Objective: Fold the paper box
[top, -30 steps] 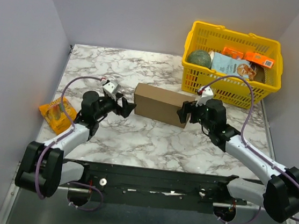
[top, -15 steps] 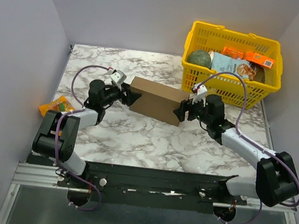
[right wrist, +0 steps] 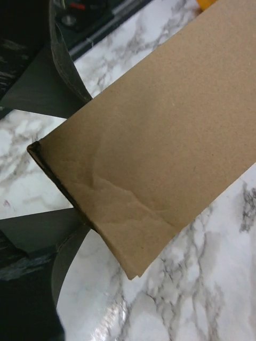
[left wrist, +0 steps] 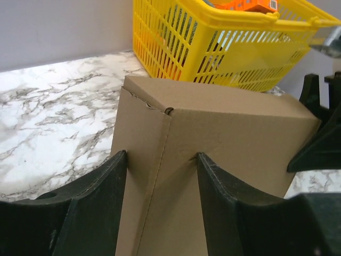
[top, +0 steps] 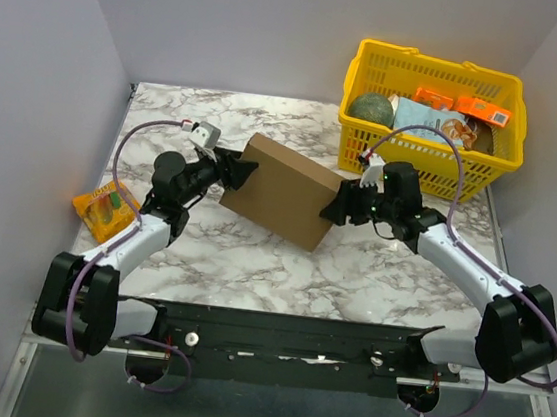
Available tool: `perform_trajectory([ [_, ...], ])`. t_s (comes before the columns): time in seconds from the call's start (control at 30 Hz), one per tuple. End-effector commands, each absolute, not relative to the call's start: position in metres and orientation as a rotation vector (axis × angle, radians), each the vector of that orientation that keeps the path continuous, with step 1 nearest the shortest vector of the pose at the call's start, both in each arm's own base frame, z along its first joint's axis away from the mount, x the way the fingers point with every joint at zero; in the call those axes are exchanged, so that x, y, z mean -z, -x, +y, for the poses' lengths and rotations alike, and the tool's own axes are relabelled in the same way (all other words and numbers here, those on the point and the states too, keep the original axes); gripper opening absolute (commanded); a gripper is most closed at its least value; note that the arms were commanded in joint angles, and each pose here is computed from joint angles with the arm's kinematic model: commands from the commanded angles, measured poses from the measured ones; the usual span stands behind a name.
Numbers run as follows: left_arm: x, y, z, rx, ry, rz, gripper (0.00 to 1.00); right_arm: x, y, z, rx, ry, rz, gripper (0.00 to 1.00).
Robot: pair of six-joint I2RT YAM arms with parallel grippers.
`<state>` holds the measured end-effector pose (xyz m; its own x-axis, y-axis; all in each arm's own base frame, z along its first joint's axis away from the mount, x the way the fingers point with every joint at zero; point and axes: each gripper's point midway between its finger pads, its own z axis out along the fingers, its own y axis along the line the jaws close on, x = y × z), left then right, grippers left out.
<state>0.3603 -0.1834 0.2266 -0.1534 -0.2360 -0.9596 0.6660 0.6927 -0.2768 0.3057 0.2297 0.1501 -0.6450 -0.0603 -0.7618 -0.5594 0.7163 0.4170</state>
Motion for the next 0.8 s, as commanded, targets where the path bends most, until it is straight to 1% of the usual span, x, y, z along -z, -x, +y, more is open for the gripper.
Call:
perform_trajectory([
  [0.0, -0.19, -0.326, -0.205, 0.966, -0.235, 1.875, 0.56, -0.194, -0.277, 0.27, -1.148, 0.446, 2.207, 0.68],
  [0.03, -0.177, -0.321, -0.202, 0.957, -0.205, 1.945, 0.56, -0.185, -0.272, 0.267, -1.14, 0.418, 2.277, 0.68],
  [0.1, -0.169, -0.318, -0.2, 0.953, -0.174, 1.995, 0.56, -0.176, -0.272, 0.267, -1.149, 0.381, 2.333, 0.69],
  [0.17, -0.156, -0.316, -0.197, 0.938, -0.146, 2.05, 0.6, -0.168, -0.275, 0.264, -1.116, 0.325, 2.361, 0.71],
  [0.2, -0.154, -0.316, -0.196, 0.932, -0.147, 2.061, 0.61, -0.166, -0.276, 0.263, -1.103, 0.311, 2.365, 0.74],
  [0.27, -0.144, -0.316, -0.195, 0.92, -0.142, 2.109, 0.61, -0.159, -0.282, 0.258, -1.051, 0.284, 2.375, 0.76],
  [0.33, -0.142, -0.319, -0.195, 0.912, -0.143, 2.112, 0.62, -0.155, -0.288, 0.256, -1.017, 0.265, 2.374, 0.83],
  [0.4, -0.145, -0.325, -0.196, 0.902, -0.153, 2.103, 0.73, -0.156, -0.294, 0.252, -0.968, 0.243, 2.362, 0.94],
  [0.43, -0.146, -0.327, -0.196, 0.888, -0.176, 2.101, 0.78, -0.157, -0.297, 0.25, -0.947, 0.236, 2.352, 0.97],
  [0.47, -0.15, -0.329, -0.196, 0.88, -0.191, 2.092, 0.91, -0.159, -0.301, 0.245, -0.909, 0.214, 2.341, 1.0],
  [0.53, -0.162, -0.338, -0.188, 0.805, -0.189, 2.069, 0.98, -0.169, -0.303, 0.24, -0.872, 0.203, 2.305, 1.0],
  [0.63, -0.187, -0.348, -0.174, 0.704, -0.156, 2.009, 0.99, -0.18, -0.306, 0.224, -0.775, 0.175, 2.263, 1.0],
  [0.73, -0.208, -0.348, -0.162, 0.642, -0.131, 1.95, 0.99, -0.181, -0.309, 0.201, -0.635, 0.122, 2.243, 1.0],
  [0.77, -0.216, -0.347, -0.156, 0.613, -0.112, 1.929, 0.99, -0.19, -0.311, 0.191, -0.577, 0.103, 2.204, 1.0],
])
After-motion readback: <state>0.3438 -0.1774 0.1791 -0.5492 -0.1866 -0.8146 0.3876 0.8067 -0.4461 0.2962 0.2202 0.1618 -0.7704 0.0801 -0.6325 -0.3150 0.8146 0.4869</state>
